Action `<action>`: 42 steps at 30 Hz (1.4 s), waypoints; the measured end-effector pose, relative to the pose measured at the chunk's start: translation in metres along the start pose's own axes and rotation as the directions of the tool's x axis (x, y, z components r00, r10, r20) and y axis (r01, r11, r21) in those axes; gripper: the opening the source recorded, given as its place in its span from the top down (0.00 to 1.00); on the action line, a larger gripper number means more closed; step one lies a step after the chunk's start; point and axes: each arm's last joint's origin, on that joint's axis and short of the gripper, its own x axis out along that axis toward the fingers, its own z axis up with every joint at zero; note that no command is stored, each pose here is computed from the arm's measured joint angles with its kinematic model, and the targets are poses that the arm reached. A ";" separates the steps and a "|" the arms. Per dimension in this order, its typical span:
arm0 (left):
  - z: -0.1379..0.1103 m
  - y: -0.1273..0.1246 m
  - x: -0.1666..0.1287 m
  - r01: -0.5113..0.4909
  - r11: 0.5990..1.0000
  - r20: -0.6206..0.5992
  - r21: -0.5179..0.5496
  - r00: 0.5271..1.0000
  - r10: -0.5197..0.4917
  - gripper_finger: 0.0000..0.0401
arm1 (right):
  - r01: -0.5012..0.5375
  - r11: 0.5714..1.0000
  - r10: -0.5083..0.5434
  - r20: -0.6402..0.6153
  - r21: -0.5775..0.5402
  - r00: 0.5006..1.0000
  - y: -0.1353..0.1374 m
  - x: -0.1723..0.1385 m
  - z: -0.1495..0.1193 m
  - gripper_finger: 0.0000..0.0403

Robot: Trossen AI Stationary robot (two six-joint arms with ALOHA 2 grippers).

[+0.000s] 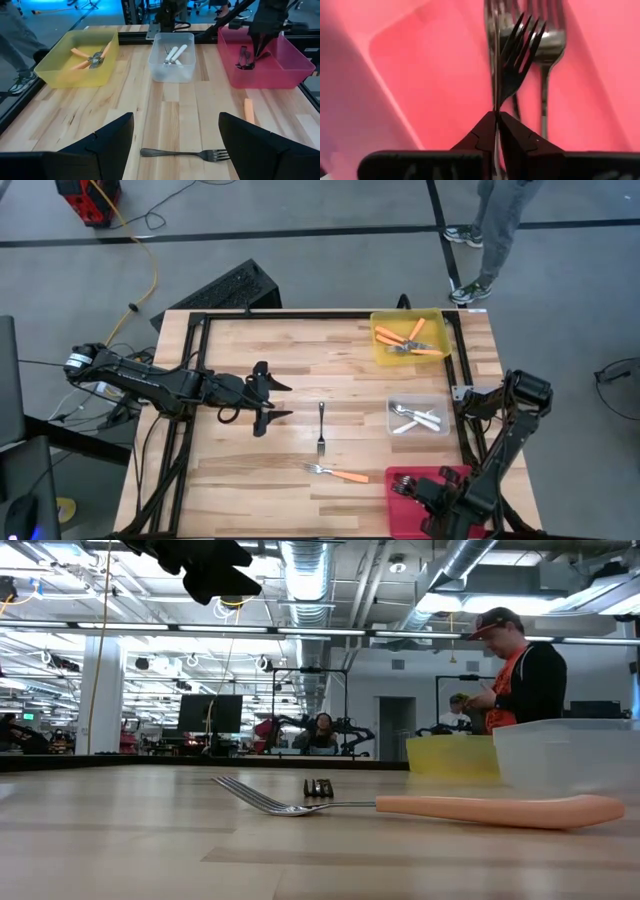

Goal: Sort silverware by color (type)
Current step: Put the black fork into the red bin, then put the orange fork into the yellow bin

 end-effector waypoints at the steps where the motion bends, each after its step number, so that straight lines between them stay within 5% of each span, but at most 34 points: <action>1: 0.000 0.000 0.000 0.006 1.000 0.000 -0.002 1.000 -0.006 0.32 | 0.000 1.000 0.000 -0.003 -0.002 1.000 0.000 0.000 0.000 0.88; 13: 0.003 -0.006 0.002 0.071 0.995 0.034 -0.068 0.997 -0.069 0.32 | -0.001 1.000 0.000 -0.053 -0.003 0.999 0.000 0.001 0.003 0.75; 19: 0.000 -0.028 0.019 0.185 0.981 0.037 0.068 0.982 -0.187 0.32 | -0.007 1.000 0.007 -0.053 -0.004 0.999 0.001 0.000 0.003 0.61; 27: 0.003 -0.042 0.069 0.225 0.972 -0.027 0.066 0.974 -0.224 0.32 | -0.031 0.999 0.032 -0.051 0.008 0.998 0.003 0.001 0.006 0.51; 33: 0.011 -0.068 0.111 0.438 0.888 -0.105 0.137 0.898 -0.427 0.32 | -0.030 0.999 0.031 -0.050 0.012 0.998 0.003 0.001 0.007 0.50; 42: -0.001 -0.092 0.164 0.445 0.888 -0.260 0.116 0.876 -0.405 0.32 | -0.029 0.999 0.028 0.001 0.026 1.000 0.003 0.002 0.013 0.50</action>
